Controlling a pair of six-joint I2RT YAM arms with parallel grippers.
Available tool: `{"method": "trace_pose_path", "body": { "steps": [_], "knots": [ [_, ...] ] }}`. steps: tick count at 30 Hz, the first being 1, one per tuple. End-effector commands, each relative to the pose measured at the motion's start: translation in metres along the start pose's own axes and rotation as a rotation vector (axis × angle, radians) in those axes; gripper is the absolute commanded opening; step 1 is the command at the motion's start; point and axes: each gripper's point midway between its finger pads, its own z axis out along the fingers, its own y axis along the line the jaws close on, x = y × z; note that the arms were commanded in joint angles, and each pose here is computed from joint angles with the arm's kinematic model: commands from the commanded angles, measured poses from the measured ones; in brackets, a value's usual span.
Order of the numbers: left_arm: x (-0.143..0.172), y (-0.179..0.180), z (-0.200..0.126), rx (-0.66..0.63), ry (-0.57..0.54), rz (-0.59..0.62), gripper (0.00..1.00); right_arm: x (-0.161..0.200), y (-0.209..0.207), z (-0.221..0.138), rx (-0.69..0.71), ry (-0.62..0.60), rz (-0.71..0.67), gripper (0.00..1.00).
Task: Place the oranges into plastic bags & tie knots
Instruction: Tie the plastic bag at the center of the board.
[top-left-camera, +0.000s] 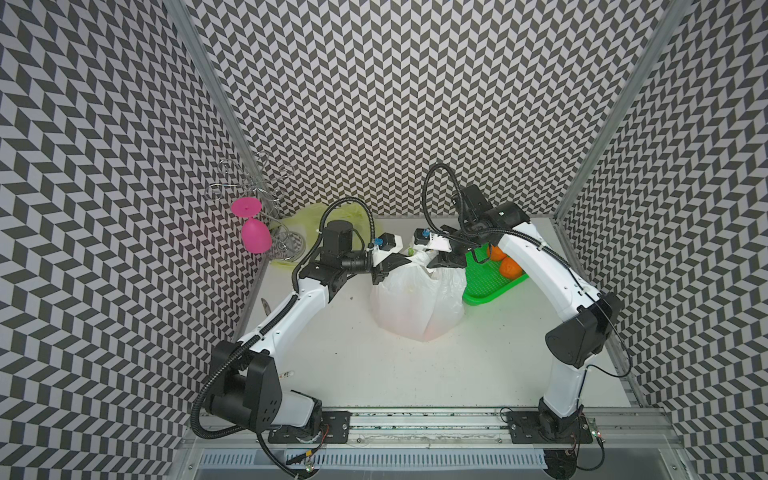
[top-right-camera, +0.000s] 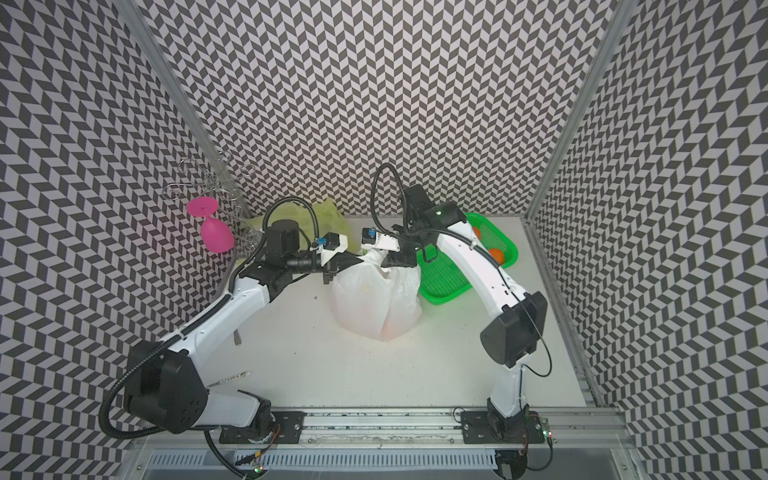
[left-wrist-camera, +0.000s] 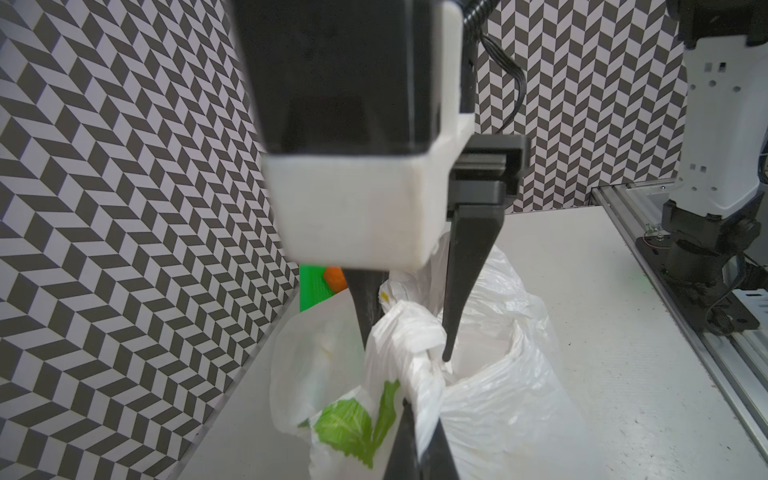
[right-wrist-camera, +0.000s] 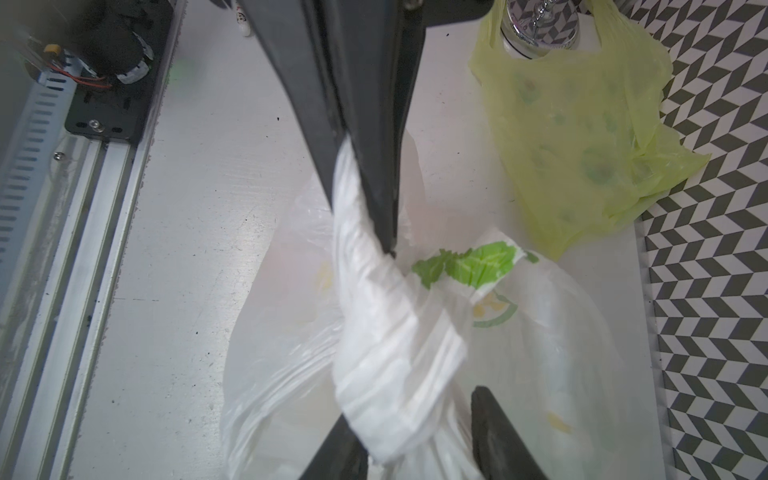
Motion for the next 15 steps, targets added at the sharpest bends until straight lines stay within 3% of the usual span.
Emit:
{"method": "trace_pose_path", "body": {
  "steps": [1,6,15],
  "knots": [
    [-0.024,-0.002,-0.006,-0.004,-0.032,0.064,0.0,-0.004,-0.005,0.001,0.042,0.002,-0.04,0.34],
    [-0.022,-0.004,-0.006,-0.005,-0.027,0.058,0.0,-0.01,-0.006,0.0,0.062,-0.016,-0.037,0.21],
    [-0.017,-0.003,-0.008,-0.033,-0.016,0.031,0.0,-0.02,-0.019,-0.014,0.253,-0.098,-0.022,0.07]
  ]
}}
